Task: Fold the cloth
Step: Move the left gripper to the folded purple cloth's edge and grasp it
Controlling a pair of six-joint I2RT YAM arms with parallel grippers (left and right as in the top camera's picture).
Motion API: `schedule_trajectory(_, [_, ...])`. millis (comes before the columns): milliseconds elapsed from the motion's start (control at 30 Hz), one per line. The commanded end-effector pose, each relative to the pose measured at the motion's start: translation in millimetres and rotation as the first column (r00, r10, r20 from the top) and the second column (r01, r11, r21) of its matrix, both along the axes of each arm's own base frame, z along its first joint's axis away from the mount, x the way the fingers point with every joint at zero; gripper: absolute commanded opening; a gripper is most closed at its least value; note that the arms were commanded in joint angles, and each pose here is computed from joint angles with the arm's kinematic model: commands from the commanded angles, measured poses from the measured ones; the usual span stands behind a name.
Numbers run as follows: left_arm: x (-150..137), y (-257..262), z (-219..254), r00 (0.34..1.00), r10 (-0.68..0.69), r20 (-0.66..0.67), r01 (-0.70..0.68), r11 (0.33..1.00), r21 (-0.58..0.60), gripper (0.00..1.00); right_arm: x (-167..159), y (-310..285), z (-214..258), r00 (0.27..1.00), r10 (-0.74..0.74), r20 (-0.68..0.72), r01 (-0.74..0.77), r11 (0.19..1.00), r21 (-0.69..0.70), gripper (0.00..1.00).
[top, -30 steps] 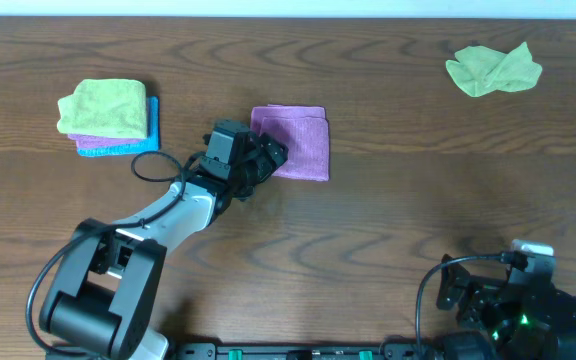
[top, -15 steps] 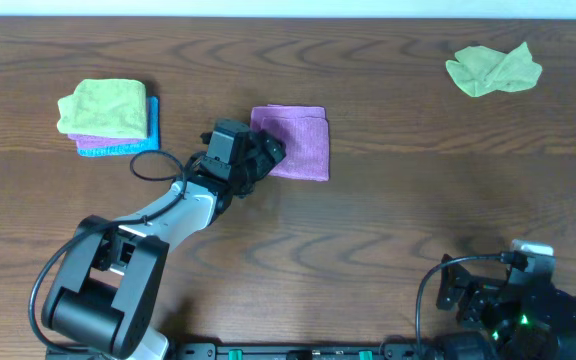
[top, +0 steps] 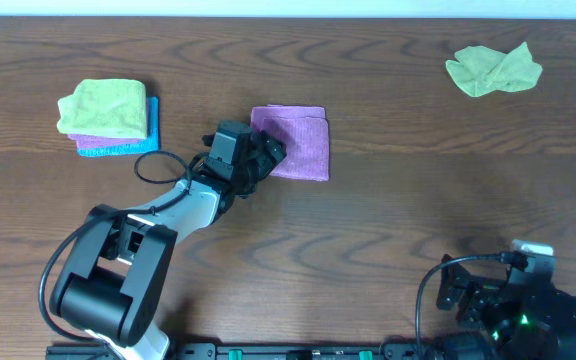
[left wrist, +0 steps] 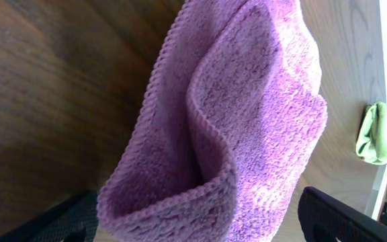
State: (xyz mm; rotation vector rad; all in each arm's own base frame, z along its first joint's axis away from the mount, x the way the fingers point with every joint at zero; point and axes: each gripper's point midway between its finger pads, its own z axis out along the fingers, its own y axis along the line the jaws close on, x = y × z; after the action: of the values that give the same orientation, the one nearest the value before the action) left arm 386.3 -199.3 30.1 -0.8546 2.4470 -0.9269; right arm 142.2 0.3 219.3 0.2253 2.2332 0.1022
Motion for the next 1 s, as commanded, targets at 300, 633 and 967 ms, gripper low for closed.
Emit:
schedule_trajectory(300, [1.4, 0.7, -15.8, 0.999, 0.027, -0.017, -0.027, 1.0, 0.006, 0.95, -0.1, -3.5, -2.0, 1.0, -0.029, -0.004, 0.029, 1.0, 0.004, 0.99])
schedule_trajectory(633, [-5.8, -9.8, -36.7, 0.999, -0.002, -0.046, 0.002, 1.0, 0.021, 0.71, -0.1, -3.4, -2.0, 1.0, -0.029, -0.004, 0.029, 1.0, 0.004, 0.99])
schedule_trajectory(967, [0.8, -9.4, -36.0, 1.0, 0.0, -0.01, 0.001, 1.0, 0.03, 0.06, -0.1, -3.5, -2.0, 1.0, -0.029, -0.004, 0.029, 1.0, 0.004, 0.99])
